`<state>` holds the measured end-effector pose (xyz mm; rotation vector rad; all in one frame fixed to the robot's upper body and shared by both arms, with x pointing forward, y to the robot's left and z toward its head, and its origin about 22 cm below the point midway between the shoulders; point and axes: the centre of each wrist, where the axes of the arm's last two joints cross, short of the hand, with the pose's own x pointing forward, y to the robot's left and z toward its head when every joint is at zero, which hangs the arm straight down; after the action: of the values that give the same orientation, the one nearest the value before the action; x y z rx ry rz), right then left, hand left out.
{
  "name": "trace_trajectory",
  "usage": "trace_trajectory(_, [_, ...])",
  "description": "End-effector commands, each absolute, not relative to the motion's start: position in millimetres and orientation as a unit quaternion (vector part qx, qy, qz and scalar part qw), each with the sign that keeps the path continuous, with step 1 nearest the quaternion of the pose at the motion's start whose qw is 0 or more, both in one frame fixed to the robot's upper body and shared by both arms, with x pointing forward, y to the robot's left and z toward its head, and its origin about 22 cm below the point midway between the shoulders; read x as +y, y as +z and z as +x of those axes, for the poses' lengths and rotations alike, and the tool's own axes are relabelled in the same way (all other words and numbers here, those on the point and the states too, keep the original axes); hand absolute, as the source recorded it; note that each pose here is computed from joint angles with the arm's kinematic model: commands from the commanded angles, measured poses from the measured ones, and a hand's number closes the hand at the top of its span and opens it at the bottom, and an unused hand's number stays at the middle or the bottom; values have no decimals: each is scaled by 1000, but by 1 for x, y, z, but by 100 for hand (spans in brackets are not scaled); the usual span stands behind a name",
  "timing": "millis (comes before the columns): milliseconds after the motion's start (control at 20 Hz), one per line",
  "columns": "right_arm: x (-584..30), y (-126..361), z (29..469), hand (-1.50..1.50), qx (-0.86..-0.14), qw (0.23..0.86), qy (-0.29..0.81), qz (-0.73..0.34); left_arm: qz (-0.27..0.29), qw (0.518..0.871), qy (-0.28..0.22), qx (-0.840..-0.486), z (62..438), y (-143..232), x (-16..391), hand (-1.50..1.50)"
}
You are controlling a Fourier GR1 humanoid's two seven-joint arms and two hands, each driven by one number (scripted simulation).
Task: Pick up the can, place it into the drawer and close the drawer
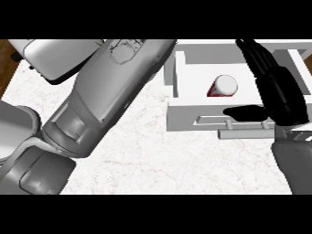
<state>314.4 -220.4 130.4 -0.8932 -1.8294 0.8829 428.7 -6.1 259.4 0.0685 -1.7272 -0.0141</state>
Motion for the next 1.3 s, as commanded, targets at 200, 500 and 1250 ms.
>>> trace_trajectory(200, [-191, 80, 365, -150, -713, 420, 391, -402, 23, 653, 6, -757, 441, 256, 15, -150])
trace_trajectory(500, [-179, 57, 393, -150, -708, 415, 374, -432, 32, 651, 14, -758, 444, 270, 30, -150])
trace_trajectory(1250, [-176, 94, 453, -150, -699, 377, 328, -512, 36, 657, 0, -753, 442, 263, 82, -150])
